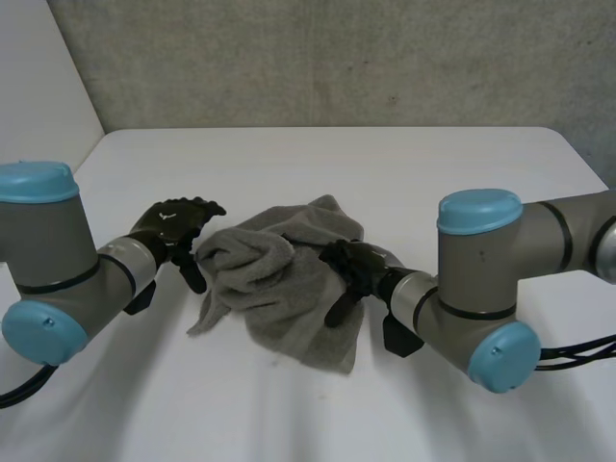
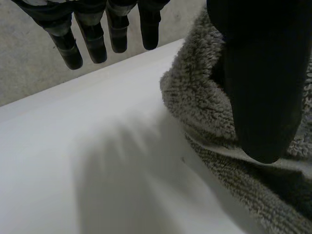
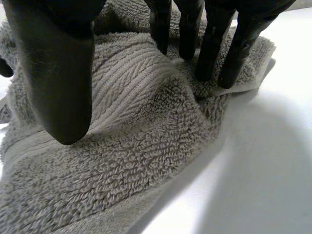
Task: Fold the towel.
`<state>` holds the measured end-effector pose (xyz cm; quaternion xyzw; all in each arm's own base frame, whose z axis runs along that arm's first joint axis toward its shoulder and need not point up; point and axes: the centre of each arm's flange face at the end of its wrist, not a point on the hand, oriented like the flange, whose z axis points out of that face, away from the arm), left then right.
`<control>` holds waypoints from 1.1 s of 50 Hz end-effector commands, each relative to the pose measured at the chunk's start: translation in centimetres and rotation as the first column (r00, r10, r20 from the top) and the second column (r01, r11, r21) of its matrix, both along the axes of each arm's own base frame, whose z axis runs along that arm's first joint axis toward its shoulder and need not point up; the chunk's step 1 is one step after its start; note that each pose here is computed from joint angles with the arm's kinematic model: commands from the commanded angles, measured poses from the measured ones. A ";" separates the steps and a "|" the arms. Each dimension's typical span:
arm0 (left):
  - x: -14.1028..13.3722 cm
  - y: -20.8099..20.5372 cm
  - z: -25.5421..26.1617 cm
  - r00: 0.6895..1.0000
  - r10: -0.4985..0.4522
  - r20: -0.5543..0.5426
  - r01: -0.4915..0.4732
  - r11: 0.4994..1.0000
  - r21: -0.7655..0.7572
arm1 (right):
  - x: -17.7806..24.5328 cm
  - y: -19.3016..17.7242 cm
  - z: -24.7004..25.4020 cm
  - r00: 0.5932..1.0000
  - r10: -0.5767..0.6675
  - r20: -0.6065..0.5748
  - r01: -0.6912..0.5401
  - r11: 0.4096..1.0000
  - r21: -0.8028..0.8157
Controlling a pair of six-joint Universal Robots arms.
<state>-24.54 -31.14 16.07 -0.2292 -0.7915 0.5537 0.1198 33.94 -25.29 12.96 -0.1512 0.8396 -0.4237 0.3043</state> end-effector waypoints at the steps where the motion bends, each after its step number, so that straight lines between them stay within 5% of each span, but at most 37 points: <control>1: -1.1 0.5 -0.9 0.999 -0.032 -0.003 0.032 0.999 -0.002 | 0.5 -0.9 -0.8 0.999 -0.047 -0.017 0.047 0.998 -0.032; 7: -1.7 -0.1 -0.9 0.999 -0.043 -0.009 0.043 0.998 -0.054 | 0.6 -2.7 2.4 0.995 -0.097 0.036 0.102 0.983 -0.153; 12: -2.7 -3.4 6.7 0.994 -0.044 -0.099 0.006 0.934 -0.356 | 1.0 -4.8 11.3 0.986 -0.063 0.157 0.125 0.899 -0.419; 14: -2.8 -4.0 10.3 0.990 -0.045 -0.137 -0.022 0.892 -0.452 | -0.2 -6.3 18.5 0.983 -0.073 0.166 0.165 0.745 -0.647; 15: -2.7 -4.2 14.0 0.984 -0.044 -0.175 -0.058 0.840 -0.540 | -0.2 -6.3 18.6 0.983 -0.073 0.166 0.165 0.744 -0.648; 16: -2.7 -4.2 14.1 0.984 -0.044 -0.175 -0.058 0.839 -0.541 | -1.3 -6.8 22.0 0.981 -0.101 0.166 0.191 0.649 -0.736; 17: -2.5 -4.3 17.6 0.975 -0.041 -0.217 -0.104 0.782 -0.614 | -2.5 -7.0 25.4 0.976 -0.123 0.181 0.219 0.534 -0.816; 18: -2.2 -4.2 21.2 0.962 -0.041 -0.270 -0.161 0.713 -0.682 | -2.5 -7.0 25.5 0.976 -0.123 0.181 0.219 0.533 -0.817; 19: -2.2 -4.1 21.2 0.962 -0.041 -0.271 -0.162 0.712 -0.683 | -3.6 -7.0 28.4 0.967 -0.135 0.214 0.251 0.420 -0.872; 20: -1.7 -4.0 23.9 0.947 -0.040 -0.320 -0.217 0.654 -0.725 | -3.6 -7.0 28.4 0.967 -0.135 0.214 0.252 0.419 -0.873; 22: -1.4 -3.7 25.7 0.933 -0.048 -0.355 -0.253 0.615 -0.747 | -4.7 -6.7 31.4 0.958 -0.142 0.250 0.280 0.266 -0.923; 24: -1.3 -3.5 26.6 0.926 -0.056 -0.374 -0.269 0.598 -0.755 | -4.7 -6.5 31.2 0.965 -0.136 0.225 0.254 0.269 -0.929; 26: -1.7 -3.4 25.4 0.929 -0.054 -0.365 -0.249 0.639 -0.727 | -4.5 -6.5 30.2 0.976 -0.130 0.173 0.206 0.309 -0.929; 27: -1.7 -3.4 25.4 0.929 -0.054 -0.365 -0.249 0.640 -0.727 | -4.1 -6.4 28.3 0.988 -0.110 0.104 0.138 0.377 -0.916; 28: -1.9 -3.4 23.2 0.940 -0.031 -0.339 -0.223 0.697 -0.682 | -3.6 -6.1 26.4 0.996 -0.082 0.033 0.066 0.447 -0.892; 29: -2.1 -3.2 20.6 0.952 -0.011 -0.307 -0.194 0.755 -0.627 | -3.6 -6.1 26.3 0.996 -0.082 0.032 0.065 0.448 -0.892; 30: -2.1 -3.2 20.6 0.952 -0.010 -0.307 -0.194 0.755 -0.626 | -3.6 -6.1 26.3 0.996 -0.082 0.032 0.065 0.448 -0.892; 32: -2.2 -2.8 15.0 0.971 0.026 -0.237 -0.144 0.857 -0.495 | -3.2 -5.6 20.0 0.989 -0.040 -0.142 -0.090 0.595 -0.799; 37: -1.7 -1.1 5.6 0.992 0.067 -0.106 -0.093 0.962 -0.257 | -3.4 -4.9 11.4 0.928 -0.005 -0.373 -0.263 0.699 -0.665; 45: -0.2 3.2 -3.0 0.990 0.022 0.141 -0.011 0.997 -0.078 | -4.8 -2.2 0.9 0.803 0.128 -0.582 -0.430 0.801 -0.417; 55: 0.6 5.3 -1.9 0.973 -0.007 0.230 0.036 0.992 -0.118 | -6.7 -0.9 2.7 0.813 0.090 -0.575 -0.389 0.819 -0.422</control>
